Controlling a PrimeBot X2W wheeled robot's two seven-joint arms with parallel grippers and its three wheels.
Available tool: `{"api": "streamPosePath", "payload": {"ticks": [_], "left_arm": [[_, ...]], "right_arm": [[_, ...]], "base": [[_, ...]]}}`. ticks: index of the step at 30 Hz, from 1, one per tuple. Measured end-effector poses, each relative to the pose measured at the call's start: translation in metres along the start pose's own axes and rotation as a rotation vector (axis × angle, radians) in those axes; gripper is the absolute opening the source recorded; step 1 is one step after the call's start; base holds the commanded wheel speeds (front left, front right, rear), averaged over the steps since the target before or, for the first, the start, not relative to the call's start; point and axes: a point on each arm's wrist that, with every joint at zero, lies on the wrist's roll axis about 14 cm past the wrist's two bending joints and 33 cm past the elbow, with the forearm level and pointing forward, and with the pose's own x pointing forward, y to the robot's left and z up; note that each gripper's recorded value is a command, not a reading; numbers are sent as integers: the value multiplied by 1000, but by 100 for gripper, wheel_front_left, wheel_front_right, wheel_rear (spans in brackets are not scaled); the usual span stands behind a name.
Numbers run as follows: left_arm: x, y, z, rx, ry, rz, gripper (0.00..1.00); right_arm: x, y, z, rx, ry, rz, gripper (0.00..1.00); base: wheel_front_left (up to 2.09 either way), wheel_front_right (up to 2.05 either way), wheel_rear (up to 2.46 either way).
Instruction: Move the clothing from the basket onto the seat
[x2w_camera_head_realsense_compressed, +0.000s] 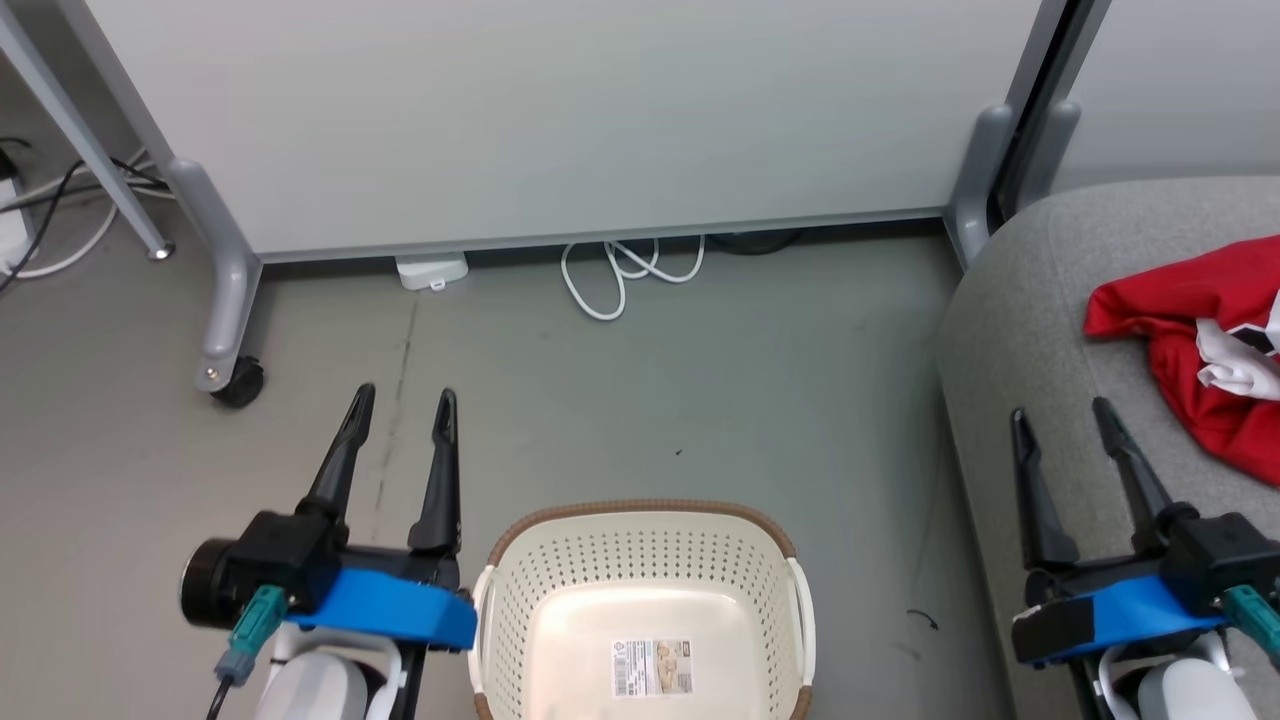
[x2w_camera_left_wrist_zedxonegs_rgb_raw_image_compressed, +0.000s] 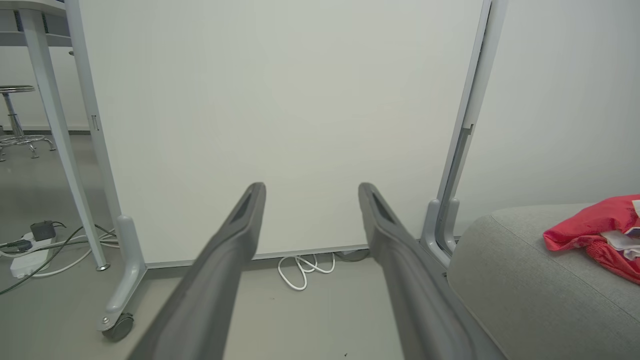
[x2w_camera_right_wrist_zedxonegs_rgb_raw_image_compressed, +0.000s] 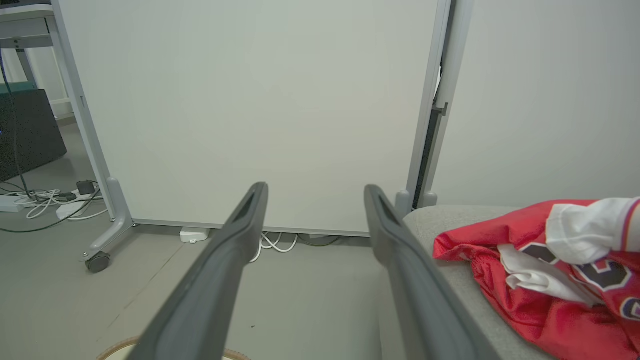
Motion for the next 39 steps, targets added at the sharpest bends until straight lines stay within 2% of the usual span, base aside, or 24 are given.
{"api": "streamPosePath", "payload": {"ticks": [14, 26, 27, 32, 39], "left_arm": [[-42, 18, -4, -1, 10, 94, 100], [-50, 23, -12, 8, 34, 115, 100], [-51, 23, -14, 7, 43, 115, 0], [-65, 24, -39, -14, 124, 130, 0], [-67, 31, -44, -143, 142, 179, 0]], "right_arm": [[-28, 14, -7, 38, 35, 13, 100], [-34, 13, -10, 52, 43, 2, 100], [-34, 13, -12, 53, 52, 2, 0], [-43, 13, -32, 68, 120, -6, 0], [-45, 5, -37, 200, 147, -58, 0]], "base": [[0, 0, 0], [0, 0, 0], [0, 0, 0], [0, 0, 0], [0, 0, 0]]}}
